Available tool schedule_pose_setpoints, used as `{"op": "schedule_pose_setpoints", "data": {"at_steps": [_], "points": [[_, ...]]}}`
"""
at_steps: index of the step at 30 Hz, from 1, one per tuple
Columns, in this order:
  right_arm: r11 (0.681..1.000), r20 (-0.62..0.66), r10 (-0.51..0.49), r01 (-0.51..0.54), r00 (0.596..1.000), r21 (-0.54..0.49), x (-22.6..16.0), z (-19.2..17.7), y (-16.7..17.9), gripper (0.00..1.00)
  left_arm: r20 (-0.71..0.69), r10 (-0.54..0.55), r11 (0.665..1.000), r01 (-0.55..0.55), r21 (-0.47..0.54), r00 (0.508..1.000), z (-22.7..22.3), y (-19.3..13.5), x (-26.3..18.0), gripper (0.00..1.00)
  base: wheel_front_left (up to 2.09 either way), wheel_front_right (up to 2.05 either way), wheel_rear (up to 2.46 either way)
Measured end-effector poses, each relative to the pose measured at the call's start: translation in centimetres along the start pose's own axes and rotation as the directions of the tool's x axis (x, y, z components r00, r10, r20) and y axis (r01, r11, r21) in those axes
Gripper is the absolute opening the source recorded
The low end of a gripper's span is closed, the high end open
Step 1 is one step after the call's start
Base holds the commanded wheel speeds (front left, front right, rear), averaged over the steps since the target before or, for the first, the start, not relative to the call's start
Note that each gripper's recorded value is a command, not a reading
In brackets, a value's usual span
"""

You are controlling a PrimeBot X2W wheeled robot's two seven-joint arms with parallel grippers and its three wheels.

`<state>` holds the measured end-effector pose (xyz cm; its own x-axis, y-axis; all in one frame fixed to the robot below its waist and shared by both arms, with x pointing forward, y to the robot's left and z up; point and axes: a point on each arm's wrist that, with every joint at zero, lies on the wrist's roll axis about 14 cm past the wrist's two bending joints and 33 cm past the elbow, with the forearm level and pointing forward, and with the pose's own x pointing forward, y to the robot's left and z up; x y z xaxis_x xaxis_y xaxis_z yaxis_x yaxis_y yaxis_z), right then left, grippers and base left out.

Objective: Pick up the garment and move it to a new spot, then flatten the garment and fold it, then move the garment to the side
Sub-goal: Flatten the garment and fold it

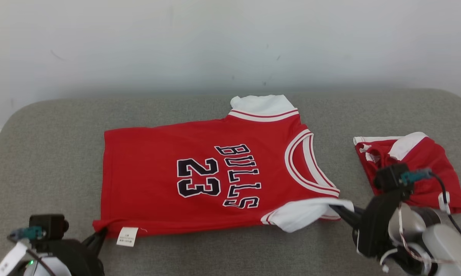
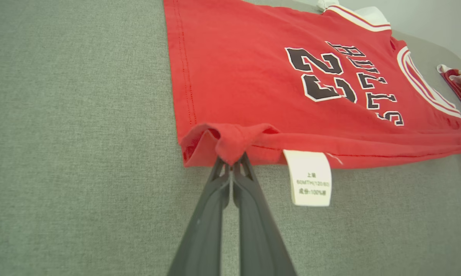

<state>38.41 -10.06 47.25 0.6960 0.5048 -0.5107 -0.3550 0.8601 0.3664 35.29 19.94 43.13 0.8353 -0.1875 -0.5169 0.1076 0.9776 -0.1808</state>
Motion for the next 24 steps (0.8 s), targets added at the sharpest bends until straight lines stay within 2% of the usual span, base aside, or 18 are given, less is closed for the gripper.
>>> {"op": "schedule_pose_setpoints", "data": {"at_steps": [9, 24], "points": [[1.000, -0.146, 0.023, -0.025, 0.989, -0.008, 4.3, 2.2, 1.1, 0.00, -0.113, 0.014, 1.000, -0.012, 0.017, 0.994, 0.8, 1.0, 2.6, 0.00, 0.00, 0.00, 0.00], [1.000, -0.183, -0.012, 0.010, 0.983, -0.014, 8.8, 5.6, 0.9, 0.00, -0.192, 0.046, 0.999, -0.047, 0.000, 0.980, 1.1, 2.5, 5.2, 0.00, 0.00, 0.00, 0.00]]}}
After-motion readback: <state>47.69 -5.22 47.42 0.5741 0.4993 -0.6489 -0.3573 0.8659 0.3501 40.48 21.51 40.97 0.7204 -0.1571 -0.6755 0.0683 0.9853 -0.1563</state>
